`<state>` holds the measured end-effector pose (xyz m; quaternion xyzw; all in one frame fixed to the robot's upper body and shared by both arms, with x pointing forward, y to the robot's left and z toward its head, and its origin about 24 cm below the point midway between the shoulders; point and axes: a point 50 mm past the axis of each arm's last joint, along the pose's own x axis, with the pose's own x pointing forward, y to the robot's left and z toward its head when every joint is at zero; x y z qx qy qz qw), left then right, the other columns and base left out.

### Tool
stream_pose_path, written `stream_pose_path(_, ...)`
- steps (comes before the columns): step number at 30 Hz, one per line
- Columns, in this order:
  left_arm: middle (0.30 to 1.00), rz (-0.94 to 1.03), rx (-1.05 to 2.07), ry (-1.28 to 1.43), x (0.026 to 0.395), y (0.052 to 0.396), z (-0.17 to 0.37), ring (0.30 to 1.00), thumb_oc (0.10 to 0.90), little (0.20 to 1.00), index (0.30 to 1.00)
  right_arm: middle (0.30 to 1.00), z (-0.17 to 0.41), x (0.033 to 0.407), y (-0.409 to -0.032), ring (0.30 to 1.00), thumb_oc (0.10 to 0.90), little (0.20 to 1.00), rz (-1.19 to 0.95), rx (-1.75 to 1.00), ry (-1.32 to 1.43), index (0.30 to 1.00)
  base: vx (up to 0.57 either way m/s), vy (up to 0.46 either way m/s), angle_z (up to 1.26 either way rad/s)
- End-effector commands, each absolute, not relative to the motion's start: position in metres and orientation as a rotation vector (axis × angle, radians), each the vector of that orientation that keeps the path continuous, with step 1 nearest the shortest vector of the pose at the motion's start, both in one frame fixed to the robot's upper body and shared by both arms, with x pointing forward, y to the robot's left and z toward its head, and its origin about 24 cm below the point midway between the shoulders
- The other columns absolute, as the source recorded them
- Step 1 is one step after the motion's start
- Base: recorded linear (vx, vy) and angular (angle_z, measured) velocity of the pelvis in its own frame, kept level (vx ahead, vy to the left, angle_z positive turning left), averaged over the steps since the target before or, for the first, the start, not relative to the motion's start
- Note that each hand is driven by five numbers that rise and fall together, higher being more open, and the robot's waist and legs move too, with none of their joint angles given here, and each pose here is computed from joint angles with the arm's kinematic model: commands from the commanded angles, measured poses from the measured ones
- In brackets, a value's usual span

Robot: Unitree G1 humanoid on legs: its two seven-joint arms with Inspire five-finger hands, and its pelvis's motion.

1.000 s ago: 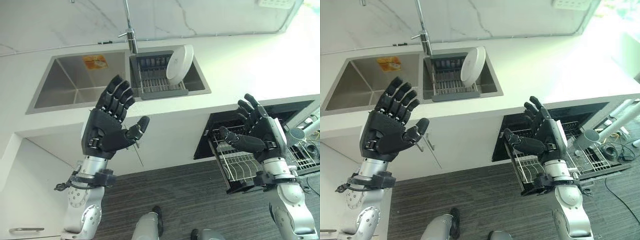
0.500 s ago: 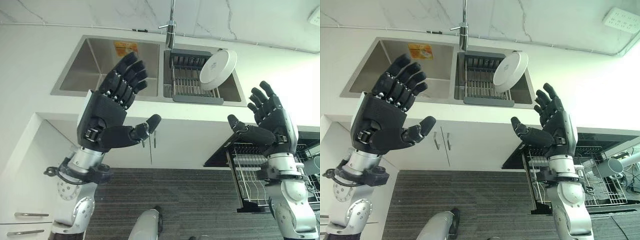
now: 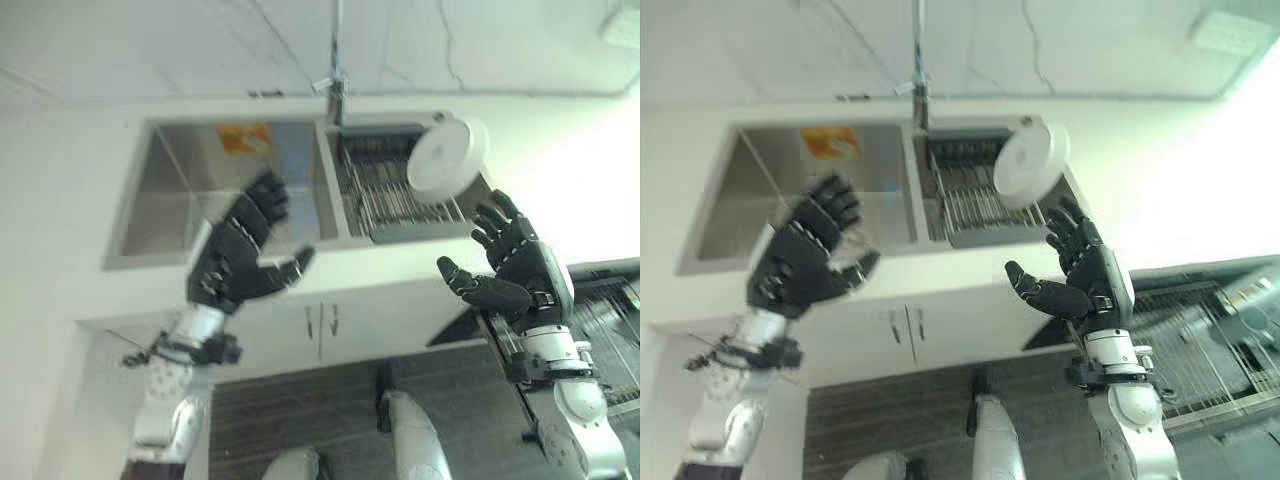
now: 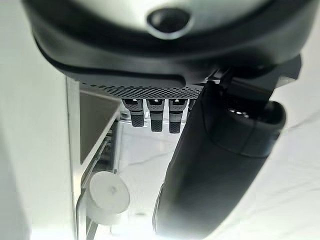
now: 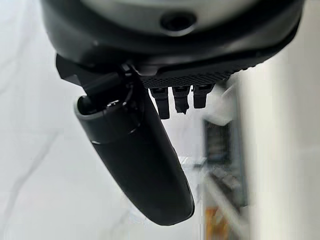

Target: Place the dishes in the dishwasher.

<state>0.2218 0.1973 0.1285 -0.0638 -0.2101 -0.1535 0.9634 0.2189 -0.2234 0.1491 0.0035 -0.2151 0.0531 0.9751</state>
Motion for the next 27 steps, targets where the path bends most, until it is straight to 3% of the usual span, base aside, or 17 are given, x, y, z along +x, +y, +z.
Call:
stream_pose_path(1, 0.900, -0.407, -0.017, -0.798, 0.217, 0.189, 0.199, 0.900, 0.800, 0.900, 0.900, 0.900, 0.202, 0.221, -0.226, 0.900, 0.800, 0.900, 0.122, 0.103, -0.751, 0.900, 0.11, -0.108, 0.34)
stream_pose_path(11, 0.900, -0.420, -0.017, -0.796, 0.214, 0.188, 0.196, 0.900, 0.800, 0.900, 0.900, 0.900, 0.195, 0.224, -0.223, 0.900, 0.800, 0.900, 0.085, 0.132, -0.710, 0.900, 0.07, -0.062, -0.01)
stream_pose_path(27, 0.900, -0.454, -0.008, -0.794, 0.220, 0.184, 0.198, 0.900, 0.800, 0.900, 0.900, 0.900, 0.201, 0.229, -0.258, 0.900, 0.800, 0.900, -0.201, 0.133, -0.744, 0.900, 0.01, -0.008, 0.01)
